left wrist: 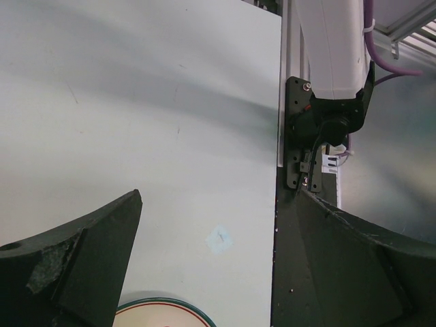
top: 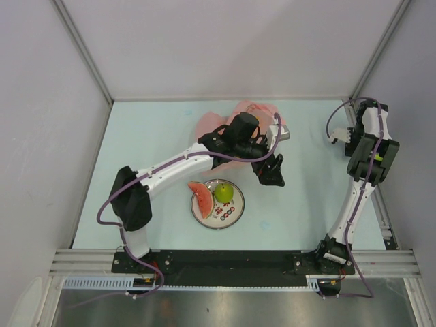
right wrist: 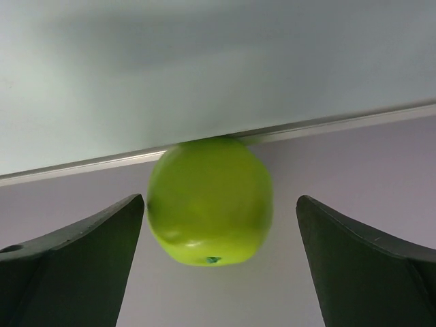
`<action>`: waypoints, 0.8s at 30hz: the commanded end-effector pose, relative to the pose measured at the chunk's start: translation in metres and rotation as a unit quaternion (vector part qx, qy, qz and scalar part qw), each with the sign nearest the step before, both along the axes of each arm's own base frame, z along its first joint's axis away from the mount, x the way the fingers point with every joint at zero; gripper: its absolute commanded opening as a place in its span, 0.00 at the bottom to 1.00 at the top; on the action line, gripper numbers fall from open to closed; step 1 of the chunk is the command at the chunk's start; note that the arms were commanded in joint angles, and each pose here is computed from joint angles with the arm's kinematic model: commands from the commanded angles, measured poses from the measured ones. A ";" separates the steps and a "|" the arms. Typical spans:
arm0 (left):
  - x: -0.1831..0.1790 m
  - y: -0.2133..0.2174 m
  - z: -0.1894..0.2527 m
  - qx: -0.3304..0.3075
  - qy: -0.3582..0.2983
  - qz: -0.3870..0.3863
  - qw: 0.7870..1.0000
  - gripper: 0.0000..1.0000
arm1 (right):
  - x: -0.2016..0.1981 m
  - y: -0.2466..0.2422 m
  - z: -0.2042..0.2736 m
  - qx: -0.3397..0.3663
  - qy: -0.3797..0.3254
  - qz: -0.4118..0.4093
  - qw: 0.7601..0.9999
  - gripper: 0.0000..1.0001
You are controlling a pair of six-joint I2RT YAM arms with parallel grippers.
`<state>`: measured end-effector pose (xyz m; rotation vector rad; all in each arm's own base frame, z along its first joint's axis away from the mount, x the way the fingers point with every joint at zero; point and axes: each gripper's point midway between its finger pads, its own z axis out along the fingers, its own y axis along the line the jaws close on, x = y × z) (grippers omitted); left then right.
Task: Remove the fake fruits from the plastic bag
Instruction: Pick up the fake fruit from the center of the board.
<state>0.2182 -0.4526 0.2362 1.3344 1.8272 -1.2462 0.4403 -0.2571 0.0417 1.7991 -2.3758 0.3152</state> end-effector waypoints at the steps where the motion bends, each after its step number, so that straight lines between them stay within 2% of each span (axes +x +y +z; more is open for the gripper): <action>1: 0.008 -0.004 0.020 -0.023 -0.025 0.003 0.999 1.00 | -0.019 -0.012 0.013 -0.024 0.047 -0.002 0.999 0.99; 3: 0.009 -0.005 0.019 -0.022 -0.026 0.004 0.999 1.00 | -0.024 -0.014 0.013 -0.029 0.059 -0.011 0.998 0.96; 6: 0.010 -0.006 0.019 -0.023 -0.024 0.005 0.999 1.00 | -0.030 -0.018 0.013 -0.039 0.070 -0.022 0.997 0.85; 7: 0.011 -0.007 0.020 -0.025 -0.026 0.006 0.999 1.00 | -0.031 -0.018 0.012 -0.039 0.070 -0.024 0.997 0.76; 10: 0.011 -0.007 0.020 -0.024 -0.025 0.005 0.999 1.00 | -0.024 -0.011 0.021 -0.032 0.043 -0.029 0.998 0.57; 11: 0.010 -0.007 0.019 -0.023 -0.023 0.005 0.999 1.00 | -0.016 -0.001 0.023 -0.020 0.025 -0.025 0.999 0.55; 16: 0.014 -0.004 0.039 -0.037 -0.044 0.010 0.998 1.00 | 0.032 0.038 0.083 -0.014 -0.130 0.009 0.991 0.52; 17: 0.014 -0.003 0.045 -0.041 -0.048 0.012 0.998 1.00 | 0.038 0.052 0.110 -0.002 -0.168 0.019 0.986 0.52; 19: 0.026 0.005 0.064 -0.048 -0.087 0.024 0.995 1.00 | 0.048 0.083 0.137 0.019 -0.216 0.026 0.976 0.52; 20: 0.031 0.008 0.070 -0.049 -0.098 0.030 0.993 1.00 | 0.049 0.103 0.164 0.049 -0.254 0.034 0.965 0.53; 22: 0.050 0.024 0.090 -0.054 -0.132 0.058 0.988 1.00 | 0.043 0.145 0.186 0.112 -0.284 0.027 0.952 0.54; 23: 0.064 0.032 0.094 -0.047 -0.147 0.088 0.984 1.00 | 0.034 0.175 0.209 0.169 -0.308 0.041 0.936 0.54; 24: 0.078 0.044 0.100 -0.044 -0.159 0.111 0.980 1.00 | 0.020 0.200 0.205 0.211 -0.295 0.037 0.931 0.54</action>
